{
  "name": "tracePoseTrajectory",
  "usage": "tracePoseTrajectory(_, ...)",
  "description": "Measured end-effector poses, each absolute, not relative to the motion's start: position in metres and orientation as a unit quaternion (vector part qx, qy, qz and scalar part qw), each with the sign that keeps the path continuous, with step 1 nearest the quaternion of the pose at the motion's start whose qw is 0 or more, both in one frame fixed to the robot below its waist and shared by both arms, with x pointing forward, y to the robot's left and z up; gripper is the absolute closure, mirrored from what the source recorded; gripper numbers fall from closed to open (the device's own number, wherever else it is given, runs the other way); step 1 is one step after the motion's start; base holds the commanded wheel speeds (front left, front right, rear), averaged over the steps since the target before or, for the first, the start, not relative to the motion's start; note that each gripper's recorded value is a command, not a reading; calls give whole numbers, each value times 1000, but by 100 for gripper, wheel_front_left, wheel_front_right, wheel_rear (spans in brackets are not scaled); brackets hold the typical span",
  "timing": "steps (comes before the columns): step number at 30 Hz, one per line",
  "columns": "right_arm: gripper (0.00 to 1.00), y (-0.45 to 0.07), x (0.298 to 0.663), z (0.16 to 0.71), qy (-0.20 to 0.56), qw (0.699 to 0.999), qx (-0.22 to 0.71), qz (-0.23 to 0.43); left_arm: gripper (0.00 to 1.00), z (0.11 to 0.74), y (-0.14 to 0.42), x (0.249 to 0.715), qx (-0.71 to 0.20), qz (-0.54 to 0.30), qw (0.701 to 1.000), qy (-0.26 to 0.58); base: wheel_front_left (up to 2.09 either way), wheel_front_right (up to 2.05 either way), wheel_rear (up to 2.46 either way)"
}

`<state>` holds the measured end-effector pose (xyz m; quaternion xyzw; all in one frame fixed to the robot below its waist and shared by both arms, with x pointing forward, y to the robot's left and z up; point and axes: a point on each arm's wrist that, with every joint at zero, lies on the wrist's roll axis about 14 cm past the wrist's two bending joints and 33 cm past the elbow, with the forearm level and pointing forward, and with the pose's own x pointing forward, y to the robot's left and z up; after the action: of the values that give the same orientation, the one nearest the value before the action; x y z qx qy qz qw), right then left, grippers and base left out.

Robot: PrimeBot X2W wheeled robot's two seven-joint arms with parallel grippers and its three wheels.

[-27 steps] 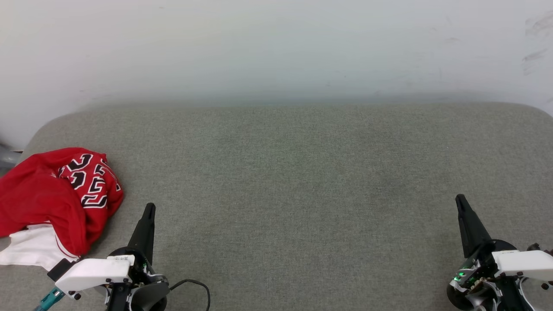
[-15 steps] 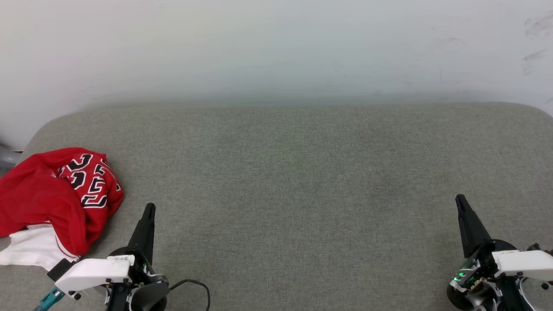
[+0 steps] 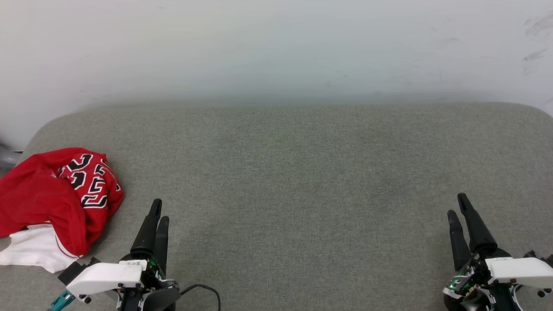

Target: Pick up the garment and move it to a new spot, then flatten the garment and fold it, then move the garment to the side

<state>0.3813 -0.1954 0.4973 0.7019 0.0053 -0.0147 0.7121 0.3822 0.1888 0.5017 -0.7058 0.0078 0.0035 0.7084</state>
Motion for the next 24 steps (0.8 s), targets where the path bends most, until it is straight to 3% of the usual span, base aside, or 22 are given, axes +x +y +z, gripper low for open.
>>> tracePoseTrajectory(15, 0, -191, 382, 518, -25, 727, 686, 1, 0, 528, 172, 383, -681, -32, 732, -14, 0, 0, 0)
tracePoseTrajectory(24, 0, -186, 381, 521, -22, 822, 569, 10, 0, 533, 171, 382, -569, -43, 821, -20, 0, 0, 0)
